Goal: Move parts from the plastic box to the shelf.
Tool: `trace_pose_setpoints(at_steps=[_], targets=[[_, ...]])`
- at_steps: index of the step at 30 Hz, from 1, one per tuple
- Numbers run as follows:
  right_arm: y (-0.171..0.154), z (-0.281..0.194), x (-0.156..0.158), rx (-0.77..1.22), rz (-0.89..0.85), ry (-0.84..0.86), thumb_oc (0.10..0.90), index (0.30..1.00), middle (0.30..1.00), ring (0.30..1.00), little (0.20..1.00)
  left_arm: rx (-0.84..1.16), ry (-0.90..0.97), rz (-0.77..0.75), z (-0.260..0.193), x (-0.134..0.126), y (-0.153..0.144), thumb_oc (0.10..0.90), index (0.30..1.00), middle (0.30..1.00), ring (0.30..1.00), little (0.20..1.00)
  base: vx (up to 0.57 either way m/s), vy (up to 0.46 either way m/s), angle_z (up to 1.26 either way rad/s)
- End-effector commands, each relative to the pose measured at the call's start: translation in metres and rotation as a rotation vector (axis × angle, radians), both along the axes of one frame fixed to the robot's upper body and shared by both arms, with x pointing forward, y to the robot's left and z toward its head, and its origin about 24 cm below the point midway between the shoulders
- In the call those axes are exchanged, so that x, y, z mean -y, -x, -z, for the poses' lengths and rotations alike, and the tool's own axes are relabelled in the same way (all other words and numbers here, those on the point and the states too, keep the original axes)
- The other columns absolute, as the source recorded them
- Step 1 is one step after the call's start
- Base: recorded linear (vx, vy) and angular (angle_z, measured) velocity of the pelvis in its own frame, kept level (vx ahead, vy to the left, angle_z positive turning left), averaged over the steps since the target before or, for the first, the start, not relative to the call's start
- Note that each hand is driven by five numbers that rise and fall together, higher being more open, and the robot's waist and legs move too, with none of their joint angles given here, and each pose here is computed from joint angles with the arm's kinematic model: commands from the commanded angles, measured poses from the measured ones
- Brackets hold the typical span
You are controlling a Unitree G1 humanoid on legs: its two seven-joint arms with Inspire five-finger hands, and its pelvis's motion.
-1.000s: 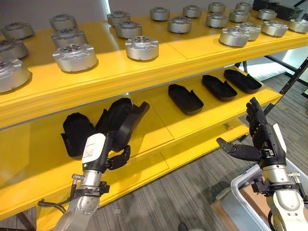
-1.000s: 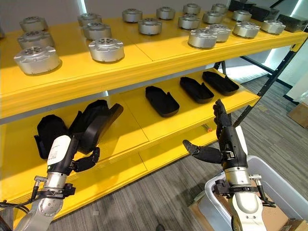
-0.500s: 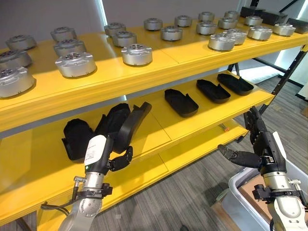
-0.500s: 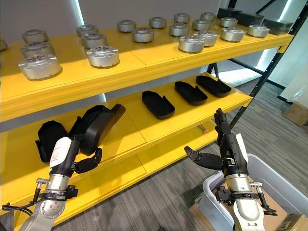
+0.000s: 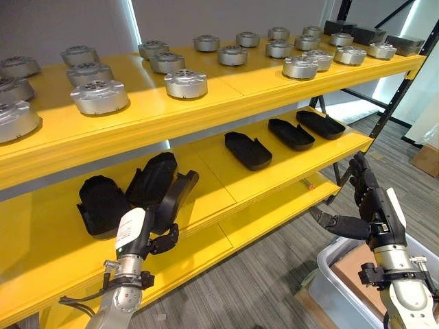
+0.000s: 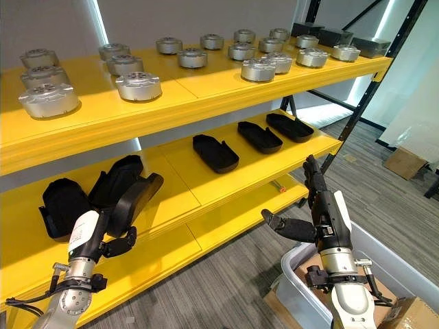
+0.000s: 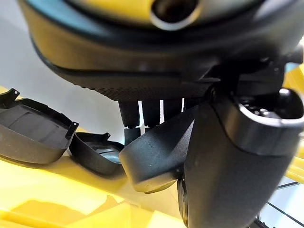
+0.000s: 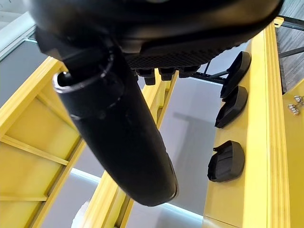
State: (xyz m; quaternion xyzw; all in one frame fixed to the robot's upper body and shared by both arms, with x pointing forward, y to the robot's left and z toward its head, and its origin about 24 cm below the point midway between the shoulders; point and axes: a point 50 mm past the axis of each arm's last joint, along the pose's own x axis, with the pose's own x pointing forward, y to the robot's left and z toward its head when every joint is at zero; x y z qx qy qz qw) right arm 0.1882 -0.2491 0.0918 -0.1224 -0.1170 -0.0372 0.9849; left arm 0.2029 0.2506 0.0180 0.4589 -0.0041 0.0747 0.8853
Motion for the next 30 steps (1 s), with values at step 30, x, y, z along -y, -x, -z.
trace_pose_setpoints(at_steps=[30], targets=[[-0.005,-0.043,-0.008,0.240,-0.053,0.026,0.900,1.000,1.000,1.000,1.000,0.554,-0.181,-0.094,-0.107,-0.020,-0.061,0.400,0.300,0.300,0.300,0.300,0.02,0.004,-0.05]])
